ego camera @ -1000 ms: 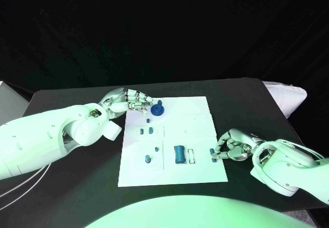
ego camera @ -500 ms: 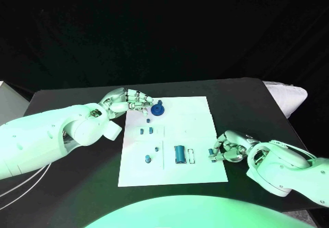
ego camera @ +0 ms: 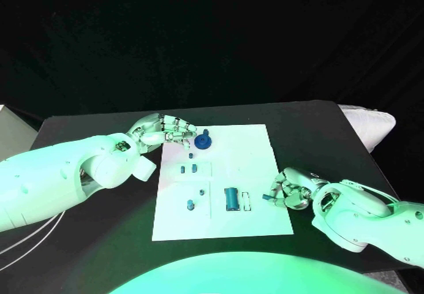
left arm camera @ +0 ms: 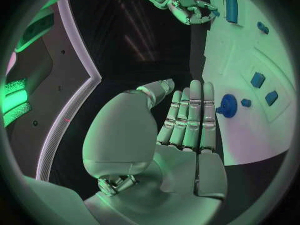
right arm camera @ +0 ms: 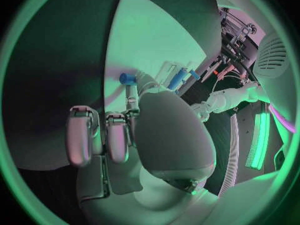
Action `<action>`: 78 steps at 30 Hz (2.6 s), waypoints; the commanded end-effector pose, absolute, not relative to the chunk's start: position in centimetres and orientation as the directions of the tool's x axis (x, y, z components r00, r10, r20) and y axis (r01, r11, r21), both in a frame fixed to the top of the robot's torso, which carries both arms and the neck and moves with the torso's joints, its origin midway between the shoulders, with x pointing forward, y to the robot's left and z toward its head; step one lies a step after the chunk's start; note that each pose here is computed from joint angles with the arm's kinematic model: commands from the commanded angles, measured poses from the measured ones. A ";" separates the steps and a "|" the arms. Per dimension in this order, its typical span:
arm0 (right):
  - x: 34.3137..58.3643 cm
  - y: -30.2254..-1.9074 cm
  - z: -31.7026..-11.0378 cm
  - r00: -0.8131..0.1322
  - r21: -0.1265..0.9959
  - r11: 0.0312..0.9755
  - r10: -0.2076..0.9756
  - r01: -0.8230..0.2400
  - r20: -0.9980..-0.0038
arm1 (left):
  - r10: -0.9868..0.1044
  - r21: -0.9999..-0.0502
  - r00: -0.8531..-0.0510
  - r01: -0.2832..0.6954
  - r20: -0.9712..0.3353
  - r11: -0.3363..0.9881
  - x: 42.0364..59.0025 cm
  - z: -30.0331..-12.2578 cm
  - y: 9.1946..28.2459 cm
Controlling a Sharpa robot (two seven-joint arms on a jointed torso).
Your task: Assemble the parts on the task board
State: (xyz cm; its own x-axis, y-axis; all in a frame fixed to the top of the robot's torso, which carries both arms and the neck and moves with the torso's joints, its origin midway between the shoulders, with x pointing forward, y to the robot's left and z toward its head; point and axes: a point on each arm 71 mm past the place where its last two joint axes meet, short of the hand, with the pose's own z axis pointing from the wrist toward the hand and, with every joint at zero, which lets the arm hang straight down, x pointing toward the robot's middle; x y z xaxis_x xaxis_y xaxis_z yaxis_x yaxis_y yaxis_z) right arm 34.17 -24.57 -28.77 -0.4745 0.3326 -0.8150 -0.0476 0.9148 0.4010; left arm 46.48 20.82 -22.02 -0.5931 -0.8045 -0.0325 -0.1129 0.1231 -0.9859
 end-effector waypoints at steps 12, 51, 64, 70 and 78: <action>33.7 -24.6 -29.8 -0.495 0.342 0.939 0.282 -0.033 -0.822 | -0.798 -0.988 -0.603 -0.111 -0.022 0.111 46.4 -21.9 20.6; 34.0 -20.2 -27.7 -0.509 0.561 0.826 0.506 0.054 -0.696 | -0.795 -0.987 -0.607 -0.116 -0.021 0.114 46.3 -21.9 20.5; 33.9 -19.9 -28.5 -0.535 0.526 0.844 0.494 0.105 -0.685 | -0.795 -0.986 -0.607 -0.118 -0.020 0.116 46.3 -22.0 20.5; 34.0 -20.0 -28.7 -0.532 0.509 0.855 0.479 0.102 -0.698 | -0.795 -0.986 -0.607 -0.119 -0.020 0.117 46.3 -22.0 20.5; 34.0 -19.6 -29.0 -0.565 0.484 0.870 0.446 0.092 -0.694 | -0.794 -0.985 -0.608 -0.122 -0.020 0.118 46.3 -22.0 20.5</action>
State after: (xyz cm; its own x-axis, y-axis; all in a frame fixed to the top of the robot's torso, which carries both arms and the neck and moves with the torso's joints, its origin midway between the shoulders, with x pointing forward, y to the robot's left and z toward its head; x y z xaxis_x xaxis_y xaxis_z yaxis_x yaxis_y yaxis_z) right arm 34.17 -19.74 -28.76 -0.5375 0.4787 -0.6942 0.0989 0.8533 0.5119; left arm 46.36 20.72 -22.04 -0.5962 -0.8022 -0.0304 -0.1202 0.1266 -0.9846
